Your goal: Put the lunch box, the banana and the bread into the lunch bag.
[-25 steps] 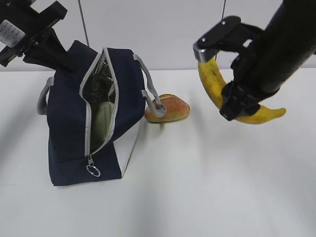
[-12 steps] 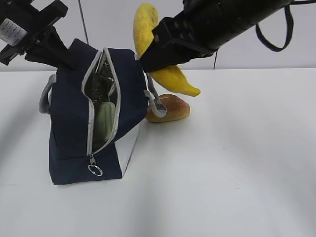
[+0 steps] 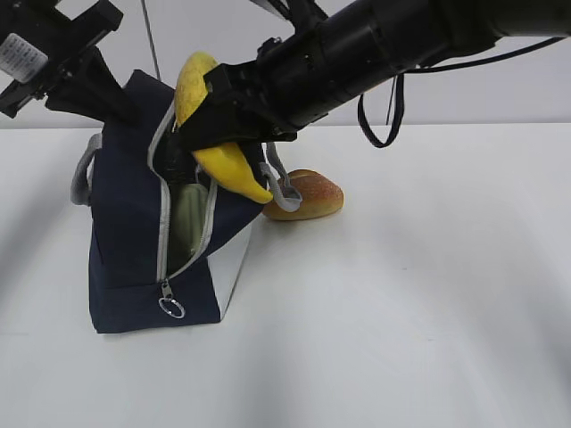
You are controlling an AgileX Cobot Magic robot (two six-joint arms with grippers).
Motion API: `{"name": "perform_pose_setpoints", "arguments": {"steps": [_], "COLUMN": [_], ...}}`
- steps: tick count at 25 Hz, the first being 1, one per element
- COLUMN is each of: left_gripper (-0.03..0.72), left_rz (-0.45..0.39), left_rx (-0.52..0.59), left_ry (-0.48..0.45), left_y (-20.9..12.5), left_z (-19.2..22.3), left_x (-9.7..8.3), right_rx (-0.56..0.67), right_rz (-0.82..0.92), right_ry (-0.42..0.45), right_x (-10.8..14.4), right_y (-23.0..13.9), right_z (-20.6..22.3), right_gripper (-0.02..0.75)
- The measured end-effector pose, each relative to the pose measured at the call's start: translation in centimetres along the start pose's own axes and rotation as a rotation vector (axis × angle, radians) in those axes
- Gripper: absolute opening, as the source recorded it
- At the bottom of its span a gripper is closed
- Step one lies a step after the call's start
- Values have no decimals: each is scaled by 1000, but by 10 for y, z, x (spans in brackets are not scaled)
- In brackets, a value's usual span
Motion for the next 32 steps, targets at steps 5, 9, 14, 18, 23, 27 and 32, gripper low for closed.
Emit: {"name": "perform_pose_setpoints", "arguments": {"steps": [5, 9, 14, 18, 23, 27, 32], "left_gripper": [0, 0, 0, 0, 0, 0, 0], "left_rz": [0, 0, -1, -1, -1, -1, -1], "left_rx": [0, -1, -2, -2, -2, -2, -2], "left_ry": [0, 0, -1, -2, -3, -3, -3], "left_y": [0, 0, 0, 0, 0, 0, 0], "left_z": [0, 0, 0, 0, 0, 0, 0], "left_x": [0, 0, 0, 0, 0, 0, 0], "right_rx": [36, 75, 94, 72, 50, 69, 103], "right_rz": [36, 66, 95, 94, 88, 95, 23], "right_ry": [44, 52, 52, 65, 77, 74, 66], "right_x": [-12, -23, -33, -29, -29, -35, -36], "right_y": [-3, -13, -18, -10, -1, -6, 4], "right_z": [25, 40, 52, 59, 72, 80, 61], "right_gripper": [320, 320, 320, 339, 402, 445, 456]}}
Point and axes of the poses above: a point on each arm's last joint axis where the gripper is mounted, z pointing out along that axis toward the gripper, x along the wrist's bending axis when the last joint is at zero, y = z × x, the point moved 3 cm from there along z, pointing out along that axis toward the gripper, and after that the axes turned 1 degree about z, right-handed, at the moved point
